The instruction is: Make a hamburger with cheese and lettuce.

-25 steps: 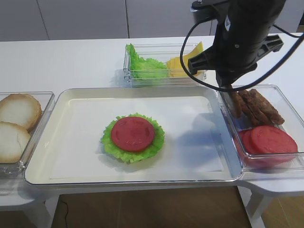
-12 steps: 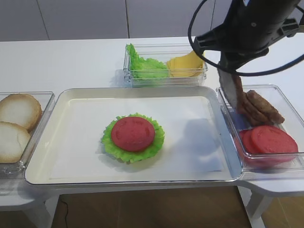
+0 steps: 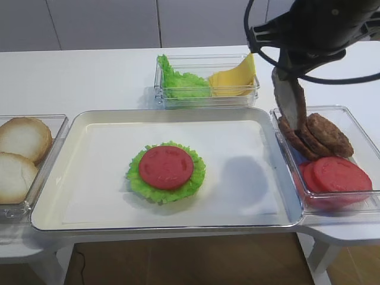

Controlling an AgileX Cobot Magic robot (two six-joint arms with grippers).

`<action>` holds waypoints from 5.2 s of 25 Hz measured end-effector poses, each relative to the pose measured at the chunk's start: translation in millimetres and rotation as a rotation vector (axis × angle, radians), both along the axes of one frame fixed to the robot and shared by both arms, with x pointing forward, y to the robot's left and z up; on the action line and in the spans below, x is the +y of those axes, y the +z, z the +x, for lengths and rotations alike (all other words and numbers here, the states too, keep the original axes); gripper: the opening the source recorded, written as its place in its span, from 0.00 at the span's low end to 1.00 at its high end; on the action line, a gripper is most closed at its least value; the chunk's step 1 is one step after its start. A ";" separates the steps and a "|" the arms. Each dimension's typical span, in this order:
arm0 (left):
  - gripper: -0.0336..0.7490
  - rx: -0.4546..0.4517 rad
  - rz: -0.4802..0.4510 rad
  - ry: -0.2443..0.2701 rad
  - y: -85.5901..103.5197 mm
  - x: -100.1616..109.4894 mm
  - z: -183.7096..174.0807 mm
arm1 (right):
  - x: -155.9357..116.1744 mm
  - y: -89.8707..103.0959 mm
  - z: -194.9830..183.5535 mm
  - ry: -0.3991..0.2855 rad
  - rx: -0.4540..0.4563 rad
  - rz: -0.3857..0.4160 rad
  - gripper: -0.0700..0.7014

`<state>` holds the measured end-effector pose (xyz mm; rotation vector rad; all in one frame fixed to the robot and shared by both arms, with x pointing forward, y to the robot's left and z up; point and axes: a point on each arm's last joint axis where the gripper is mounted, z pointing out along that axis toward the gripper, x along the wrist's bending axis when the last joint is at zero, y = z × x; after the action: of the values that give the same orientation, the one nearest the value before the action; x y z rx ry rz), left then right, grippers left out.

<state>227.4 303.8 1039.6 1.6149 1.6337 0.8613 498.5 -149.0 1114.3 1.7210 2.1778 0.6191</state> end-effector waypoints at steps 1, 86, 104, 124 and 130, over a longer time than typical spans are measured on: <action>0.56 0.000 0.000 0.000 0.0 0.0 0.0 | 1.3 1.0 -2.2 0.012 0.011 0.019 0.25; 0.56 0.000 0.000 0.000 0.0 0.0 0.0 | 147.7 -57.5 -24.7 0.343 0.071 0.001 0.76; 0.56 0.000 0.000 0.000 0.0 0.0 0.0 | 43.8 -48.3 48.5 0.174 0.206 0.063 0.72; 0.56 0.000 0.000 0.000 0.0 0.0 0.0 | -123.7 -22.2 -18.1 -0.212 0.187 0.073 0.72; 0.56 0.000 0.000 0.000 0.0 0.0 0.0 | -128.6 -15.3 -75.6 -0.208 0.111 0.077 0.72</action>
<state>227.4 303.8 1039.6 1.6149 1.6337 0.8613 422.9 -277.6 1099.1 2.0347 2.0328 0.5729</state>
